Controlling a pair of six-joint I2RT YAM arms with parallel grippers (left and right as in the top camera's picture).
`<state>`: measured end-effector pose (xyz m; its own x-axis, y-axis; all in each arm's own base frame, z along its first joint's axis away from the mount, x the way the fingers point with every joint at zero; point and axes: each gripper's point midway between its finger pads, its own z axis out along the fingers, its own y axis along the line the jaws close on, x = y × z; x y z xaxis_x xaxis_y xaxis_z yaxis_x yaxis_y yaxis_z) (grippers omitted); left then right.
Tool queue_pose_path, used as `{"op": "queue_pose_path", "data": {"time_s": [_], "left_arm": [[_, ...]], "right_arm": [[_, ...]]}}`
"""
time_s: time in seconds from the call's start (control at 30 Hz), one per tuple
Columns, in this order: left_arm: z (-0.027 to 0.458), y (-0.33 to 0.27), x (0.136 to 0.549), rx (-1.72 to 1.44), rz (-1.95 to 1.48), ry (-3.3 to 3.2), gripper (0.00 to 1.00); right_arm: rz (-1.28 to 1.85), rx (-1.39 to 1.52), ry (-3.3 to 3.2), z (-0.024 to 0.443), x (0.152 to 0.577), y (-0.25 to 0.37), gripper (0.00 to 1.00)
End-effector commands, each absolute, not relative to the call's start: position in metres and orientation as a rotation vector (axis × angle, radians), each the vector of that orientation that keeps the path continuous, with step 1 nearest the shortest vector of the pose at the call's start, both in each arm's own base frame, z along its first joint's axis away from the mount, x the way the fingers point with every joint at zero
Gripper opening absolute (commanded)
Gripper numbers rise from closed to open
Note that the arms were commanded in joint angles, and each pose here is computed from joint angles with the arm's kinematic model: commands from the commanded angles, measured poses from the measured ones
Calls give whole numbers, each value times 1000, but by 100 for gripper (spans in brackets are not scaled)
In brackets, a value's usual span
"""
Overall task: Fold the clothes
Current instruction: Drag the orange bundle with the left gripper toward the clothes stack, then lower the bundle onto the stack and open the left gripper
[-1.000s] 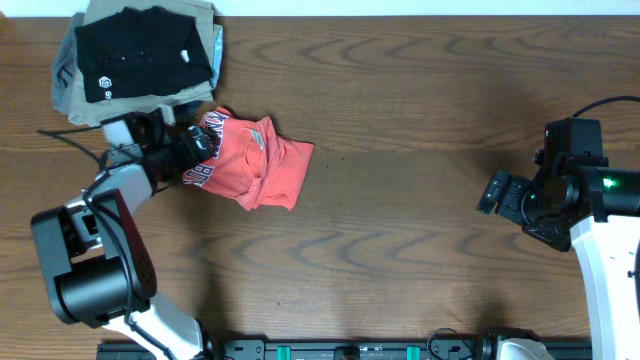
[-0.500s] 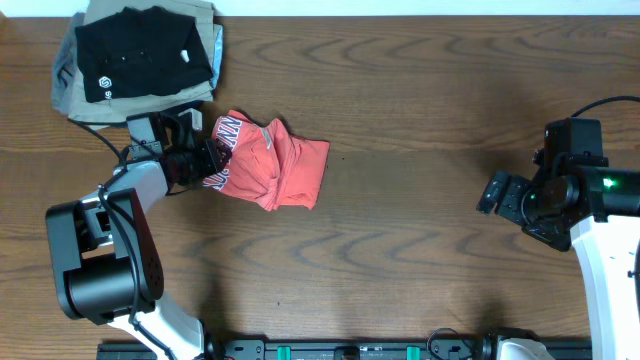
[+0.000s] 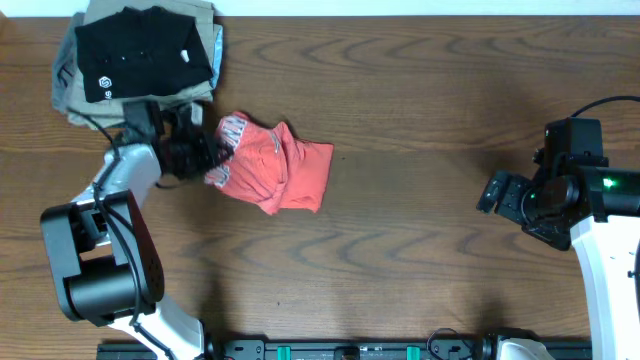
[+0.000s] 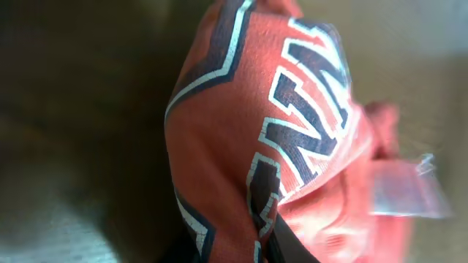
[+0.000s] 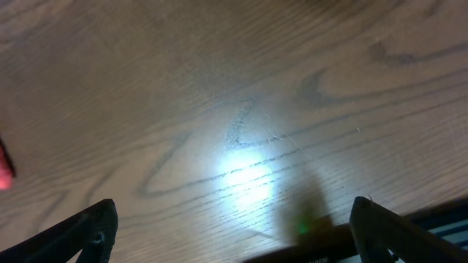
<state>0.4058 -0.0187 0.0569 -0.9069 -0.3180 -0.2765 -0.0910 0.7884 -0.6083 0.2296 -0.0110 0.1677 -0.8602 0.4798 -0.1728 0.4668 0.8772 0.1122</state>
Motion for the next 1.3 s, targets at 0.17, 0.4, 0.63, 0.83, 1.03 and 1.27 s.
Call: {"op": "queue_pose_path", "data": {"time_s": [0.17,0.4,0.63,0.83,1.03,1.27], "left_arm": [[172,-25,466,-127,-805,2404,11],[214,-14,491,-50,-690,2296,10],[224,9,512,-72,-509,2221,10],[245,26,532,-63,-376,2110,10],[257,41,545,-88,-281,2037,10],[266,51,553,-156,-253,1986,10]], "right_arm": [[105,704,2836,171,235,-12,99],[105,698,2837,171,235,-12,99],[103,701,2843,170,233,-12,99],[101,704,2855,170,230,-12,99],[99,707,2865,169,228,-12,99],[98,709,2869,169,227,-12,99]]}}
